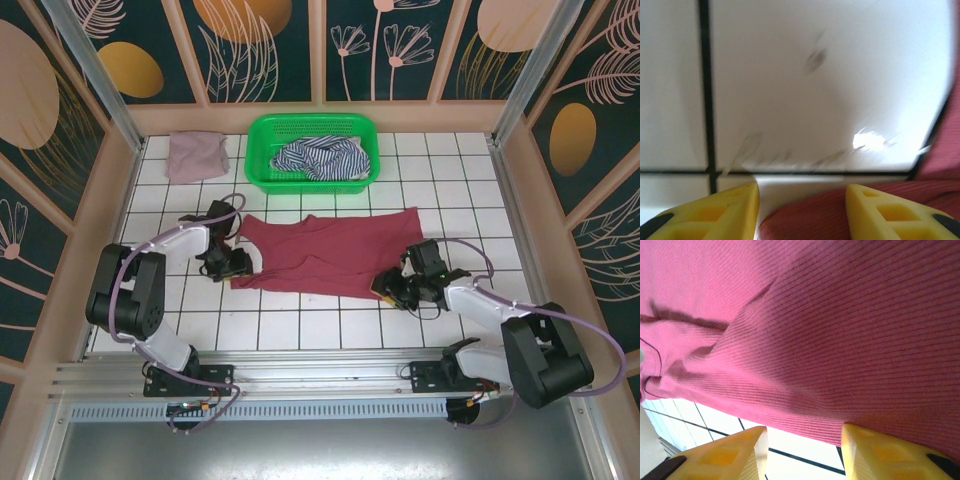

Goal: Fold and stack the tank tops

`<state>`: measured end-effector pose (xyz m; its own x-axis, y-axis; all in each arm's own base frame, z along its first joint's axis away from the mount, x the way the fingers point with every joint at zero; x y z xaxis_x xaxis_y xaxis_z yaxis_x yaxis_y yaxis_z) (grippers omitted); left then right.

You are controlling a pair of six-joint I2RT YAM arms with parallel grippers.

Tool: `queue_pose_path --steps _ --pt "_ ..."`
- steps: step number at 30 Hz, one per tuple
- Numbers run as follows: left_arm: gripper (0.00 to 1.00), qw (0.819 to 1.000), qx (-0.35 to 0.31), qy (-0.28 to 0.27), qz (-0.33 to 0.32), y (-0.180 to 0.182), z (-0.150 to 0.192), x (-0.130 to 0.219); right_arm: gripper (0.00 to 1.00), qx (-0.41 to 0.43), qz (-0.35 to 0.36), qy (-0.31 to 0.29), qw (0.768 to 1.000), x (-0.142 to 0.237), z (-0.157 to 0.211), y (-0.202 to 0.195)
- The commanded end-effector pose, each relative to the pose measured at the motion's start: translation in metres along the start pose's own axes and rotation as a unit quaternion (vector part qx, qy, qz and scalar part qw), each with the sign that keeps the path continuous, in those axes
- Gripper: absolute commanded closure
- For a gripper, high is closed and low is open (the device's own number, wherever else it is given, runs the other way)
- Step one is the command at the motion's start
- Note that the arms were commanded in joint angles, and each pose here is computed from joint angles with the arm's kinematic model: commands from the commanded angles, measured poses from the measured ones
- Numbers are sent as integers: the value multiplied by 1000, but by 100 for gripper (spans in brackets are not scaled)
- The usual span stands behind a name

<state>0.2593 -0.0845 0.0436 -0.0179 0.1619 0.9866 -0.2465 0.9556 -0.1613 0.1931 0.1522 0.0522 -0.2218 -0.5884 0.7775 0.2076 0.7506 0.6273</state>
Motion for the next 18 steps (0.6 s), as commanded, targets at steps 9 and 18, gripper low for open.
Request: queue_pose_path --steps 9,18 --pt "49 998 0 -67 10 -34 -61 71 51 49 -15 -90 995 46 -86 51" --pt "48 992 25 -115 52 -79 -138 52 44 109 62 -174 977 70 -195 24"
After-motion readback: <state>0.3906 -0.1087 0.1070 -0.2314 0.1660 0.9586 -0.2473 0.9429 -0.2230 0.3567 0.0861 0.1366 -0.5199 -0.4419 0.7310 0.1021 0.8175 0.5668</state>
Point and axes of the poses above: each hand's point on the last joint's axis, 136 mm out from that joint toward the fingers, its own x axis back along the fingers, its own y axis along the line the jaws close on, z = x × y, the point moved 3 cm from there along x, back along the fingers, and after that the axes turned 4 degrees about x, right-handed, at the moved point
